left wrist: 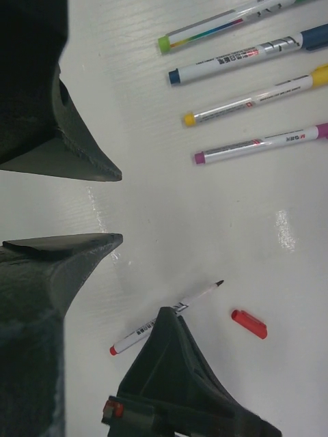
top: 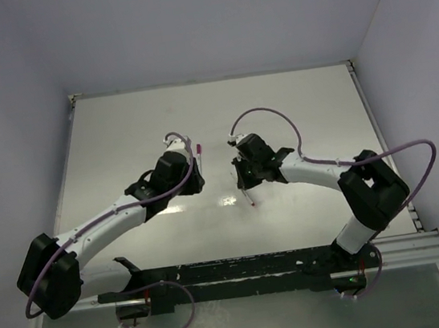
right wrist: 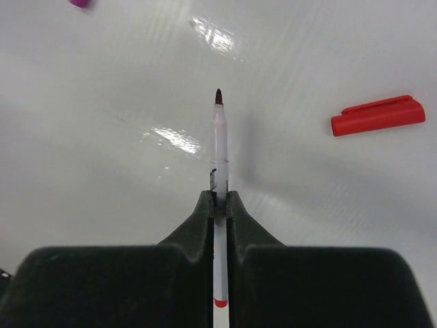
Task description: Insert the pens into the pen caps
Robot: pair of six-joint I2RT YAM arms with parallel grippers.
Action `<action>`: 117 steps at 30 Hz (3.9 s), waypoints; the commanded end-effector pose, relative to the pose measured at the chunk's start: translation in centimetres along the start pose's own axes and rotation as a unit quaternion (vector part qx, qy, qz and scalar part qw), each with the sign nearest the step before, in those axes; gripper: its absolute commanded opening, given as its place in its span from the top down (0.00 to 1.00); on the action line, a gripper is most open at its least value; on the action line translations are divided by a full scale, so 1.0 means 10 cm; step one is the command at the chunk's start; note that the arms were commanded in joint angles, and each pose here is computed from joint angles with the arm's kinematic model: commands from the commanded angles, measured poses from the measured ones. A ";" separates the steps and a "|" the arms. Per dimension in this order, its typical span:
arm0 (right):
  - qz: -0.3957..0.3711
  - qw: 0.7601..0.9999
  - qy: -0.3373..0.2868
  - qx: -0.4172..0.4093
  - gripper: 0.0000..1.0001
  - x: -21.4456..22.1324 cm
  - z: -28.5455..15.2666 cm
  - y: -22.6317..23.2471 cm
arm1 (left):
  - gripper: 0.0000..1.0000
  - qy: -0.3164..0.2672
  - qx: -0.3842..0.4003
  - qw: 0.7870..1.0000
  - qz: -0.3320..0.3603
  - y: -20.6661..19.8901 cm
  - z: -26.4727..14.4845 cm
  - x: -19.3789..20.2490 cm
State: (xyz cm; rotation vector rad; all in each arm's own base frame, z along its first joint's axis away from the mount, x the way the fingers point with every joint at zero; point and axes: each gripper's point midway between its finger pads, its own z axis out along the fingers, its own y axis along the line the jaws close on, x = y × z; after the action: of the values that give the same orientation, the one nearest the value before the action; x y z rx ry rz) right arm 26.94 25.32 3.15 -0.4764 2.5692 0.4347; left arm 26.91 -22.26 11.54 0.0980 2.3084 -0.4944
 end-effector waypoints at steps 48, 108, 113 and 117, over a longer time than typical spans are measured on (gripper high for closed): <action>0.086 0.895 -0.353 -0.258 1.00 -0.95 -1.65 0.78 | 0.49 -0.109 0.437 0.892 -0.032 -1.40 -0.48 -0.16; 0.160 0.946 -0.281 0.034 0.69 -0.67 -1.66 -0.06 | 1.00 -0.073 0.253 0.965 -0.012 -0.60 -0.36 0.27; 0.194 0.951 -0.218 0.105 0.68 -0.48 -1.29 -0.23 | 1.00 -0.051 0.205 0.978 0.008 -0.45 -0.33 0.32; 0.210 0.952 -0.176 0.134 0.68 -0.37 -0.99 -0.26 | 1.00 -0.041 0.180 0.983 0.022 -0.35 -0.35 0.35</action>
State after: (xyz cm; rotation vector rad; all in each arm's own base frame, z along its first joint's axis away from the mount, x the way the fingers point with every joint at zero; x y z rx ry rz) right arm 26.28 20.55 13.57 0.1124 2.2858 0.3584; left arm 20.42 -25.16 10.73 0.2715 2.1424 -0.9511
